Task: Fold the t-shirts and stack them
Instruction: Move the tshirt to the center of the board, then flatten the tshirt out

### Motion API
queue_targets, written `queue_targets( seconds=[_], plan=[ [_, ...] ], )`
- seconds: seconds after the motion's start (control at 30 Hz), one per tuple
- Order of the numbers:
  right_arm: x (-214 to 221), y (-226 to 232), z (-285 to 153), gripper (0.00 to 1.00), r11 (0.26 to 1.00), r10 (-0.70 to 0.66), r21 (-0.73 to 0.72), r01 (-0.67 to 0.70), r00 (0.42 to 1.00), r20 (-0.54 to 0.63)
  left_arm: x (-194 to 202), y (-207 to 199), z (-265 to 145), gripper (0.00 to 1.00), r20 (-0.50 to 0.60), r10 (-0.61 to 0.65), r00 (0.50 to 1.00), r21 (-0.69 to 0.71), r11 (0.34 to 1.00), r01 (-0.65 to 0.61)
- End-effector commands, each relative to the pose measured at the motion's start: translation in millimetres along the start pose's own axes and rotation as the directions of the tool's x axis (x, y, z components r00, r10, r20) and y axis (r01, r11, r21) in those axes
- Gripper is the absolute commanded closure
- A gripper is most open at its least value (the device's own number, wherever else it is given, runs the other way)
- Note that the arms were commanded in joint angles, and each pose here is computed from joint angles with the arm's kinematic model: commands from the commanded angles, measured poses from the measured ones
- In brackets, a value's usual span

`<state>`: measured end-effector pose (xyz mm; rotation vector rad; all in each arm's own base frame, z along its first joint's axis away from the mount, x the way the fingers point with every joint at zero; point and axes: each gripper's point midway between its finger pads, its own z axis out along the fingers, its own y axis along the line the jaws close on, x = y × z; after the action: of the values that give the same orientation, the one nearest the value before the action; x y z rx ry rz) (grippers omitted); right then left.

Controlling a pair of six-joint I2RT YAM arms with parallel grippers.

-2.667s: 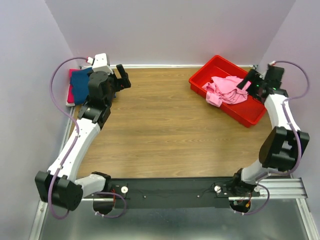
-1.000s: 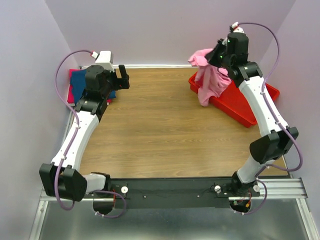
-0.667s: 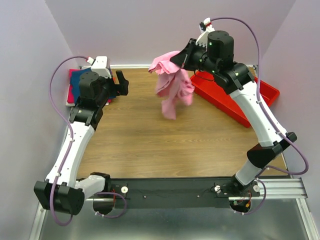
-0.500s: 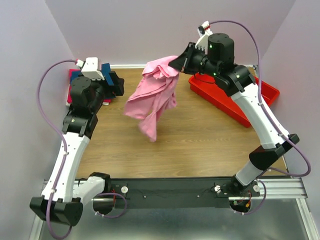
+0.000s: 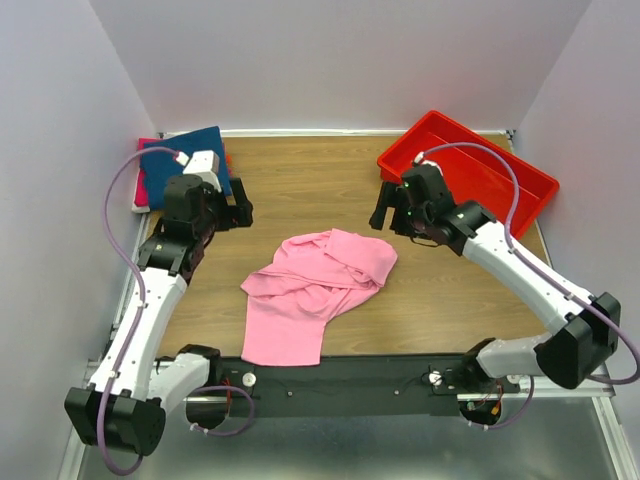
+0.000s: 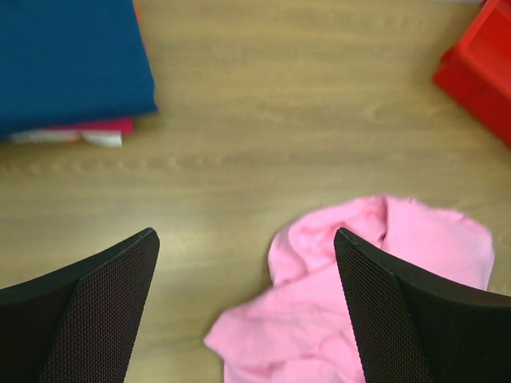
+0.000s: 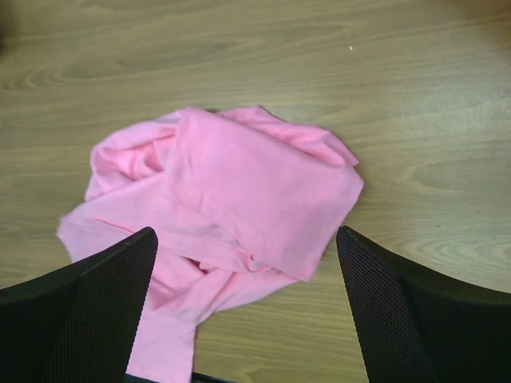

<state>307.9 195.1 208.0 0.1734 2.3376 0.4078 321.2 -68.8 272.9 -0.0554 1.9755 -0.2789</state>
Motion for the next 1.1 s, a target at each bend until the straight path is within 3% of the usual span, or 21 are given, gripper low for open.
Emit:
queue_targets(
  seconds=[0.0, 0.17, 0.37, 0.57, 0.83, 1.07],
  plan=[
    [15, -3, 14, 0.03, 0.996, -0.09, -0.01, 0.09, 0.994, -0.053, 73, 5, 3, 0.03, -0.235, -0.071, 0.969, -0.014, 0.997, 0.07],
    [32, 15, 38, 0.08, 0.976, -0.201, -0.112, 0.187, 0.97, -0.139, 135, 6, 12, 0.03, -0.391, -0.151, 0.908, -0.031, 0.988, 0.151],
    [66, 57, 66, 0.11, 0.93, -0.33, -0.245, 0.274, 0.917, -0.226, 190, 27, 16, 0.02, -0.562, -0.145, 0.814, -0.123, 0.988, 0.091],
    [93, 95, 90, 0.15, 0.882, -0.438, -0.307, 0.357, 0.862, -0.255, 205, 30, 11, 0.02, -0.572, -0.185, 0.799, -0.15, 0.981, 0.12],
    [122, 86, 122, 0.19, 0.884, -0.462, -0.251, 0.395, 0.826, -0.325, 228, 30, 8, 0.03, -0.641, -0.203, 0.741, -0.159, 0.979, 0.131],
    [126, 82, 138, 0.25, 0.876, -0.48, -0.23, 0.424, 0.811, -0.335, 243, 41, 6, 0.11, -0.672, -0.239, 0.701, -0.229, 0.967, 0.11]
  ],
)
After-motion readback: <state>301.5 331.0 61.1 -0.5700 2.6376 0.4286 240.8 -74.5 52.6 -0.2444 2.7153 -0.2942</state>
